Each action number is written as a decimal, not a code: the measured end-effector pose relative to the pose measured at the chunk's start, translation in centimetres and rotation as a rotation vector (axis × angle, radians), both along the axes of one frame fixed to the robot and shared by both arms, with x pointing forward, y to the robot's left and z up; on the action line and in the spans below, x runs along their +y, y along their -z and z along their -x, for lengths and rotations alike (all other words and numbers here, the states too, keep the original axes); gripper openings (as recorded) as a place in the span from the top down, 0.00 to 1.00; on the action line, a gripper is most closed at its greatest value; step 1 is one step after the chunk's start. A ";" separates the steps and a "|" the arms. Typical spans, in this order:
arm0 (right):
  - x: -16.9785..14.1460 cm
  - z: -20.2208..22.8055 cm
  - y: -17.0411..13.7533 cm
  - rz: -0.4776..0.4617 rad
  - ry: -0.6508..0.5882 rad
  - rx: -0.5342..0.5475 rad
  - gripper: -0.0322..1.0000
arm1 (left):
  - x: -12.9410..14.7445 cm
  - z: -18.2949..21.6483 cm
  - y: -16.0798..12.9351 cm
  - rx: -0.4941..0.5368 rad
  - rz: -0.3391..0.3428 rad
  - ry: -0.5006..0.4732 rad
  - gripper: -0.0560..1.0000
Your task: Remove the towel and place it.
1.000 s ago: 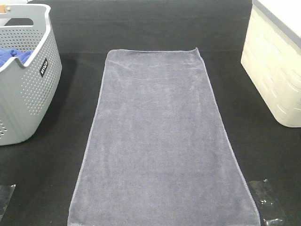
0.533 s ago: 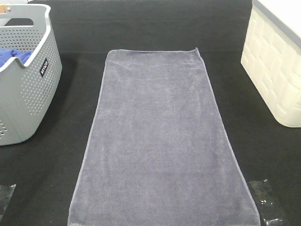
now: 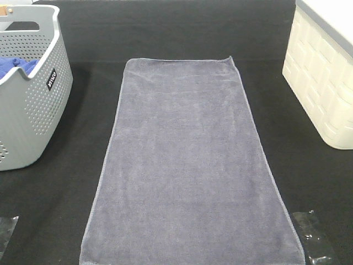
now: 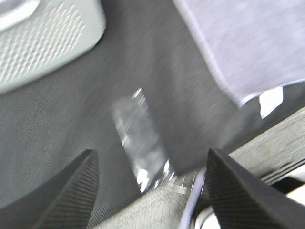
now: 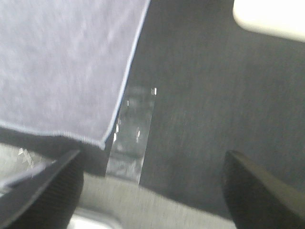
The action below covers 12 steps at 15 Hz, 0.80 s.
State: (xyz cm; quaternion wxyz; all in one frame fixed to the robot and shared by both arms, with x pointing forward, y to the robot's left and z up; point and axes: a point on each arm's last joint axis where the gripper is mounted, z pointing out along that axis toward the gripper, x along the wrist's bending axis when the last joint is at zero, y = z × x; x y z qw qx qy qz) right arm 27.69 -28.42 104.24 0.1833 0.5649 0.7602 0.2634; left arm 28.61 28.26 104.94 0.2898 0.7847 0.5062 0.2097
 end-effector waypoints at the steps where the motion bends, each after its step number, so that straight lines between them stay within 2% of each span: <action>1: -0.1 0.6 -0.2 -0.005 -0.006 -0.045 0.24 | -0.3 0.0 0.1 -0.014 0.007 0.045 0.36; 4: -0.4 1.9 -0.4 -0.022 -0.008 -0.130 0.24 | -0.8 0.1 0.3 -0.012 0.013 0.120 0.36; 12: -0.4 1.9 -0.3 -0.025 -0.009 -0.132 0.24 | -0.8 0.1 0.3 -0.013 0.011 0.125 0.36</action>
